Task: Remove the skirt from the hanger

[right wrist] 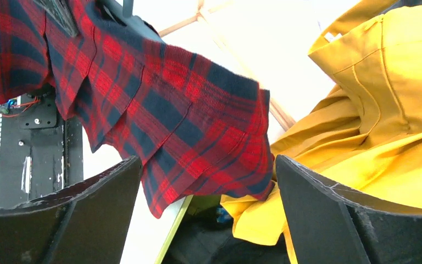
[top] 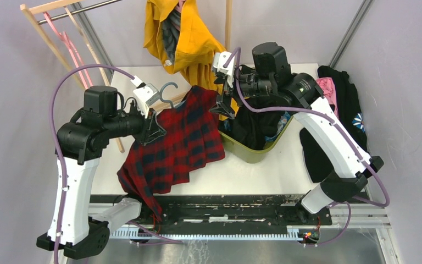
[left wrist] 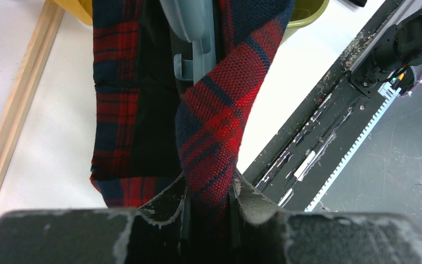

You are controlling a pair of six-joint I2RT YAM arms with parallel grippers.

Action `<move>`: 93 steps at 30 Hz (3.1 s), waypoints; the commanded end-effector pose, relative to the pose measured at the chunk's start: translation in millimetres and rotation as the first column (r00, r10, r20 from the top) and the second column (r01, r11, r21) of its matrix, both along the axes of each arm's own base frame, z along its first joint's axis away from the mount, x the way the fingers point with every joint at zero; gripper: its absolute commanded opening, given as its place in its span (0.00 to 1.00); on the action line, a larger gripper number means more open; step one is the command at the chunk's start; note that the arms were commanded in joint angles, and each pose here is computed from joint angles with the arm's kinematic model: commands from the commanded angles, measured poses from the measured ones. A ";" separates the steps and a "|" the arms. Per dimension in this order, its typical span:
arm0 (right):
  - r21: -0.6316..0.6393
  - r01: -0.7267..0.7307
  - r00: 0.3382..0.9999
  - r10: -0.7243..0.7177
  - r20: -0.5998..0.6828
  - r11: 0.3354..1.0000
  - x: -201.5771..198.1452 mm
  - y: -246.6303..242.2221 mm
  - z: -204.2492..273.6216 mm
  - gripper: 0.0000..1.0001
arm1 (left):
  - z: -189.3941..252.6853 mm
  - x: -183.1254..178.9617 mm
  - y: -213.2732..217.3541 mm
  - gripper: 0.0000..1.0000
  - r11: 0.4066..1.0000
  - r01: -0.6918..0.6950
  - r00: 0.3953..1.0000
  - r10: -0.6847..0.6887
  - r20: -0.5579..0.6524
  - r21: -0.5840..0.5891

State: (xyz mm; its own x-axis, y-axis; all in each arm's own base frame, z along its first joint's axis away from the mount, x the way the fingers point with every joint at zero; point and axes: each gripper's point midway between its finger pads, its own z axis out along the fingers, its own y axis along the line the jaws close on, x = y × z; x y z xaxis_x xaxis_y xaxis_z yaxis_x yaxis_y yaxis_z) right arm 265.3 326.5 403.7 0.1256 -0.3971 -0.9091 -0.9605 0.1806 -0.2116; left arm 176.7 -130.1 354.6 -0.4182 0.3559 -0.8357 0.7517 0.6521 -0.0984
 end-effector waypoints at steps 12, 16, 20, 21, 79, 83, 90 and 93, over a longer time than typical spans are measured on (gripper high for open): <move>0.095 -0.014 1.000 0.013 0.017 0.995 41.9 48.2 1.8 1.00 | 48.3 0.7 -18.2 0.03 0.990 0.103 0.982 -0.087 0.166 -0.094; 0.115 -0.025 1.000 0.024 0.006 0.993 48.7 58.7 3.6 1.00 | 52.1 -0.3 -21.2 0.03 0.987 0.122 0.979 -0.103 0.178 -0.101; 0.191 -0.014 0.996 0.031 -0.084 0.981 51.3 75.2 7.0 1.00 | 57.5 0.9 -22.9 0.03 0.986 0.131 0.974 -0.110 0.197 -0.099; 0.206 -0.032 0.992 0.056 -0.111 0.978 47.9 79.5 5.8 0.99 | 58.4 2.5 -22.5 0.03 0.987 0.129 0.973 -0.107 0.204 -0.096; -0.390 0.379 0.922 -0.306 0.238 0.839 93.5 -23.2 -98.3 0.01 | 136.7 42.2 -51.8 0.65 0.882 0.137 0.896 0.084 0.437 -0.450; -0.368 0.366 0.925 -0.290 0.245 0.855 83.7 -27.5 -83.3 0.01 | 105.2 59.5 -54.0 0.64 0.919 0.110 0.914 0.056 0.401 -0.379; -0.333 0.256 0.952 -0.178 0.248 0.907 41.0 -28.1 -54.9 0.01 | 44.1 119.0 -60.9 0.50 0.977 0.085 0.929 -0.007 0.370 -0.197; -0.325 0.235 0.955 -0.154 0.255 0.916 29.6 -35.3 -47.0 0.01 | 43.7 131.6 -68.5 0.48 0.974 0.112 0.923 -0.027 0.384 -0.199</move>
State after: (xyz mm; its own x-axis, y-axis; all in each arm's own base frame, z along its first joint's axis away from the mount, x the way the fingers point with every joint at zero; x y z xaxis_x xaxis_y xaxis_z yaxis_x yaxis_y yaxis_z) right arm 315.0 301.4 293.6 0.0678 -0.8019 -0.5936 -0.8763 0.2366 -0.4197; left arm 291.7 -194.0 398.3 -0.1305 0.1169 -0.9845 0.7851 0.6186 -0.0306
